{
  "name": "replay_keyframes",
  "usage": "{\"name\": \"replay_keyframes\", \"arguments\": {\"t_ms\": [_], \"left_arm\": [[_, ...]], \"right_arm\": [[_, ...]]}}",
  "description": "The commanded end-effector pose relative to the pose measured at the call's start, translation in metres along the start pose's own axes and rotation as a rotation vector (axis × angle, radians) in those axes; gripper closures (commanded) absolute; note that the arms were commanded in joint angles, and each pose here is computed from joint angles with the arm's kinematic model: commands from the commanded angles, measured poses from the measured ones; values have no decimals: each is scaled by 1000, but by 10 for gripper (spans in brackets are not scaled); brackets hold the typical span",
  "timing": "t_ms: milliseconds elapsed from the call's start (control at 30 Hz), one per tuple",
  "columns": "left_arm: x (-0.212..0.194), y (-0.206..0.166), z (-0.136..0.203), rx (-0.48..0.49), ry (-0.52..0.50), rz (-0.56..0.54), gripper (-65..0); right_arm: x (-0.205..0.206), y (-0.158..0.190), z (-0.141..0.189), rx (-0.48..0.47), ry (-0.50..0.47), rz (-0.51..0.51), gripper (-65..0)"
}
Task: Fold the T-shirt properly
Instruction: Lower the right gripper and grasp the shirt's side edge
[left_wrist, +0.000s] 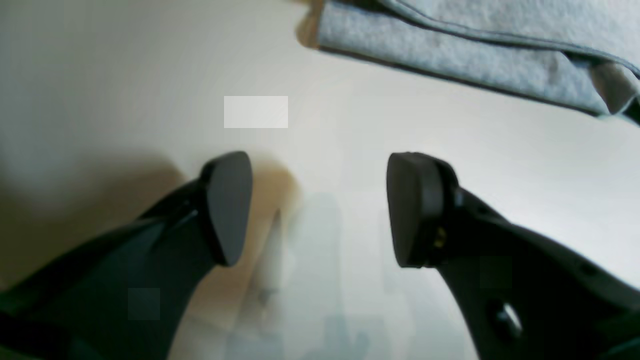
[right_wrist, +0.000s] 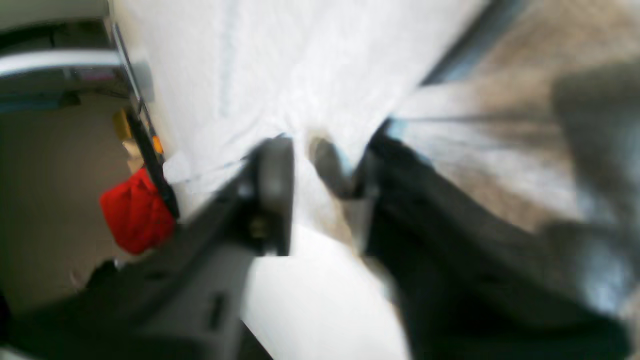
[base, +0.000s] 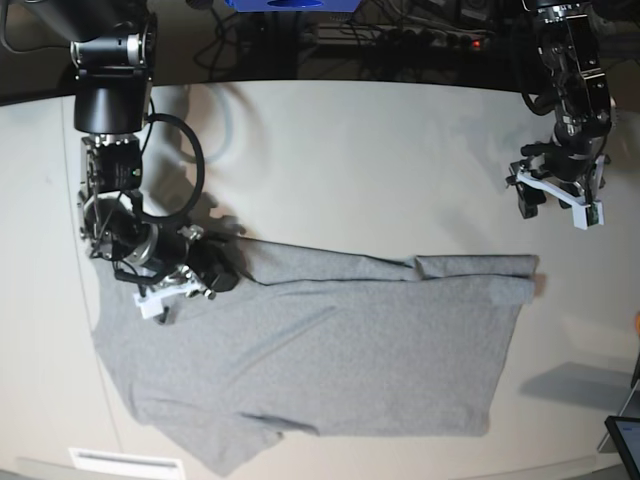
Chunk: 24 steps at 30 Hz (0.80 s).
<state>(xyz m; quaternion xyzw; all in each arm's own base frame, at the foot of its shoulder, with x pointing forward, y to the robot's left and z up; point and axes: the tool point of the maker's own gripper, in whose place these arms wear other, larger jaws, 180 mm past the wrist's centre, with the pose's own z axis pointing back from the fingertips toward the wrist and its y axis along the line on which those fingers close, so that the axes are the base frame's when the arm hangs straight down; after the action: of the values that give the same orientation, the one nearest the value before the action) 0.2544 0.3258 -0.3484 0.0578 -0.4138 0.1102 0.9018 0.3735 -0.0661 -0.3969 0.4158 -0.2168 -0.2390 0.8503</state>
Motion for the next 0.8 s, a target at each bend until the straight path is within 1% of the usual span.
{"name": "replay_keyframes", "arguments": {"t_ms": [0,100,133,233,433,633,767], "left_arm": [[15,5,3,9,-44,-17,-417],[15,5,3,9,-44,-17,-417],[15,5,3,9,-44,-17,-417],[15,5,3,9,-44,-17,-417],[15,5,3,9,-44,-17,-417],[15,5,3,9,-44,-17,-417],[15,5,3,9,-44,-17,-417]], "right_arm": [[15,15,1,32,-25,20,-78],[13,7,-2,20,-8,2,-4],[12,6,-3,18,-7,0,0],[13,8,-3,20,-7,0,0],[27,26,-2,49,-26,31,0],[26,60,-14,68,14,141,0],[26,70,-22,68,35,165,0]]}}
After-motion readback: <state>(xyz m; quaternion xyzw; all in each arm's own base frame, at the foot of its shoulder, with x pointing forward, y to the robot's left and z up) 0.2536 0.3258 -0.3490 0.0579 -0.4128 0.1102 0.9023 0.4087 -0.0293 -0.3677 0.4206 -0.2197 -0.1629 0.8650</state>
